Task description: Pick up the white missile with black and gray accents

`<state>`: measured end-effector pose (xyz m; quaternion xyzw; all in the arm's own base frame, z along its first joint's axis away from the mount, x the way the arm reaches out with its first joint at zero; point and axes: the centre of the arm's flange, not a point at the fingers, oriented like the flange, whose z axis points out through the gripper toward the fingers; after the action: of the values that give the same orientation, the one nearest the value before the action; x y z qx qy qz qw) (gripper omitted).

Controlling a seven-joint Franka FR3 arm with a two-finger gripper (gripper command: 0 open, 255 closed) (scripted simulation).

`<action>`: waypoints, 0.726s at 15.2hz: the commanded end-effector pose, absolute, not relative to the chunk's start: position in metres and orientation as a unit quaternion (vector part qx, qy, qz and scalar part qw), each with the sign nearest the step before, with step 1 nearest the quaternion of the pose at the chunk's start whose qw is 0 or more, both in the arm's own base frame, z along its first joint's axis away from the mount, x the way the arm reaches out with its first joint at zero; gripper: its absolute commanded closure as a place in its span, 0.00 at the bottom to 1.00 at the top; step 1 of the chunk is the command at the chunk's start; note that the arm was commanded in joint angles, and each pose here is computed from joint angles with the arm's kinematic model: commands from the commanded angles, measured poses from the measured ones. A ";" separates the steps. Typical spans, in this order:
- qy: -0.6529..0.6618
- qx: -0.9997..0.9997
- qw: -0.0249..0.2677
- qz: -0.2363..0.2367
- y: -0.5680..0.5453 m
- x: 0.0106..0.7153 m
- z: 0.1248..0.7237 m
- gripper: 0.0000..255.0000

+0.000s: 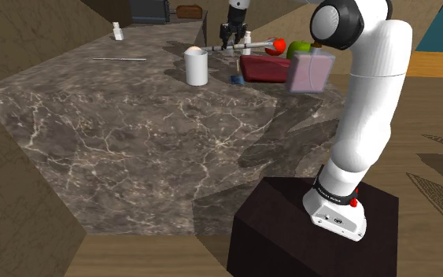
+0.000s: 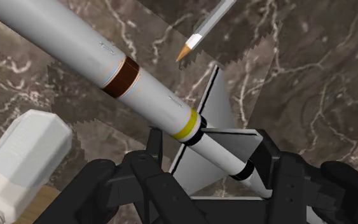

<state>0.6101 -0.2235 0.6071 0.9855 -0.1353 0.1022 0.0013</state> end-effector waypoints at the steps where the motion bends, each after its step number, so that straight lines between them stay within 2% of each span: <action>1: -0.135 0.987 0.000 0.090 -0.223 0.615 0.603 1.00; 11: -0.135 0.987 0.000 0.090 -0.223 0.615 0.656 1.00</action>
<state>0.6108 -0.2246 0.6586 0.9859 -0.1364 0.0973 0.0013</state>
